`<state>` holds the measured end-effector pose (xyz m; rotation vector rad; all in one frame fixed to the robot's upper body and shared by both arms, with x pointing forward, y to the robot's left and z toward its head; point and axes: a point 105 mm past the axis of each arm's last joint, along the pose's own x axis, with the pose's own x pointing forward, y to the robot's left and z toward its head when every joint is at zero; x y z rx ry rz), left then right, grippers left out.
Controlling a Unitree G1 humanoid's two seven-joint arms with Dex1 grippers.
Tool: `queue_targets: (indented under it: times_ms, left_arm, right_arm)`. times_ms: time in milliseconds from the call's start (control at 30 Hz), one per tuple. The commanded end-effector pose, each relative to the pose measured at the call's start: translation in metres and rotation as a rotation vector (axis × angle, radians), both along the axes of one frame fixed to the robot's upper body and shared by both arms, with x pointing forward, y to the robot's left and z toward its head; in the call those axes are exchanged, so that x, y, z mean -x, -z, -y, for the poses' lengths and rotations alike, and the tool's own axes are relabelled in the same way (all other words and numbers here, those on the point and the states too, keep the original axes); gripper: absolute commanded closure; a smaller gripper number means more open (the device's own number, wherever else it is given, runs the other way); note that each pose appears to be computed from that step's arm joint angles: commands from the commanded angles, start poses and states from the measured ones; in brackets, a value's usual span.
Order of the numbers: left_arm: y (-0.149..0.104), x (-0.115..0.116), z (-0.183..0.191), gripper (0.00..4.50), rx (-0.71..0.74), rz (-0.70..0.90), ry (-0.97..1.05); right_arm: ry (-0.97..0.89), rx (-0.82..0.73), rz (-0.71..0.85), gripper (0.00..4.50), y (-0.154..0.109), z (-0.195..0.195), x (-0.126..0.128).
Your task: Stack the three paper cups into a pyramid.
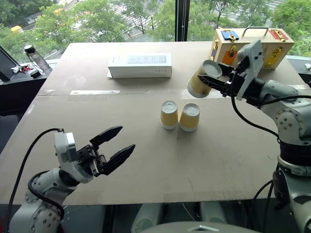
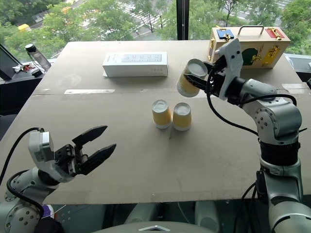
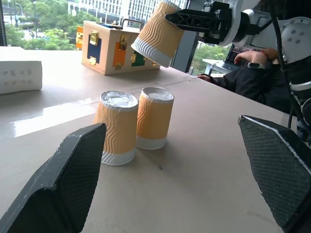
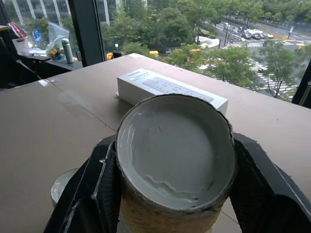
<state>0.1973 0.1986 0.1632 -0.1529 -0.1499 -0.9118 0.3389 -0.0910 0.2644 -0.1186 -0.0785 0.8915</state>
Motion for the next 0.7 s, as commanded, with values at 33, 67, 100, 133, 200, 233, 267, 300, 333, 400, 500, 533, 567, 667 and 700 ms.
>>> queue_targets:
  times_ms: [33, 67, 100, 133, 200, 233, 267, 300, 333, 400, 500, 533, 567, 667, 700]
  left_arm:
    - [-0.010, 0.009, -0.013, 0.00, 0.019, 0.032, -0.001]
    - [-0.008, 0.011, -0.015, 0.00, 0.022, 0.022, -0.001]
    - [-0.007, 0.013, -0.018, 0.00, 0.022, 0.015, -0.003]
    - [-0.005, 0.015, -0.020, 0.00, 0.020, 0.012, -0.005]
    - [-0.003, 0.018, -0.022, 0.00, 0.019, 0.003, -0.007]
    - [-0.002, 0.019, -0.024, 0.00, 0.018, 0.000, -0.009]
    - [-0.001, 0.020, -0.025, 0.00, 0.019, -0.002, -0.013]
    - [0.000, 0.020, -0.026, 0.00, 0.020, -0.004, -0.018]
    - [0.000, 0.021, -0.026, 0.00, 0.020, -0.005, -0.020]
    - [0.001, 0.022, -0.027, 0.00, 0.022, -0.008, -0.023]
    - [0.002, 0.022, -0.026, 0.00, 0.024, -0.011, -0.024]
    - [0.002, 0.022, -0.026, 0.00, 0.025, -0.011, -0.023]
    - [0.002, 0.022, -0.026, 0.00, 0.026, -0.011, -0.022]
    - [0.002, 0.022, -0.024, 0.00, 0.026, -0.011, -0.019]
    - [0.002, 0.022, -0.024, 0.00, 0.027, -0.011, -0.017]
  right_arm:
    - [-0.079, 0.053, 0.009, 2.32, -0.010, -0.016, 0.011]
    - [-0.106, 0.066, 0.002, 2.32, -0.009, -0.021, 0.014]
    - [-0.125, 0.070, 0.000, 2.32, -0.009, -0.025, 0.016]
    - [-0.134, 0.072, -0.001, 2.32, -0.009, -0.027, 0.016]
    - [-0.138, 0.088, -0.008, 2.32, -0.005, -0.030, 0.016]
    - [-0.140, 0.101, -0.010, 2.32, -0.002, -0.031, 0.016]
    - [-0.141, 0.114, -0.013, 2.32, 0.001, -0.032, 0.015]
    - [-0.142, 0.126, -0.016, 2.32, 0.005, -0.033, 0.015]
    - [-0.144, 0.135, -0.017, 2.32, 0.007, -0.034, 0.015]
    - [-0.148, 0.137, -0.019, 2.32, 0.008, -0.036, 0.015]
    - [-0.153, 0.148, -0.016, 2.32, 0.010, -0.040, 0.015]
    - [-0.158, 0.153, -0.017, 2.32, 0.012, -0.042, 0.015]
    - [-0.161, 0.156, -0.018, 2.32, 0.012, -0.043, 0.016]
    - [-0.176, 0.179, -0.026, 2.32, 0.018, -0.045, 0.017]
    - [-0.183, 0.192, -0.029, 2.32, 0.021, -0.045, 0.018]
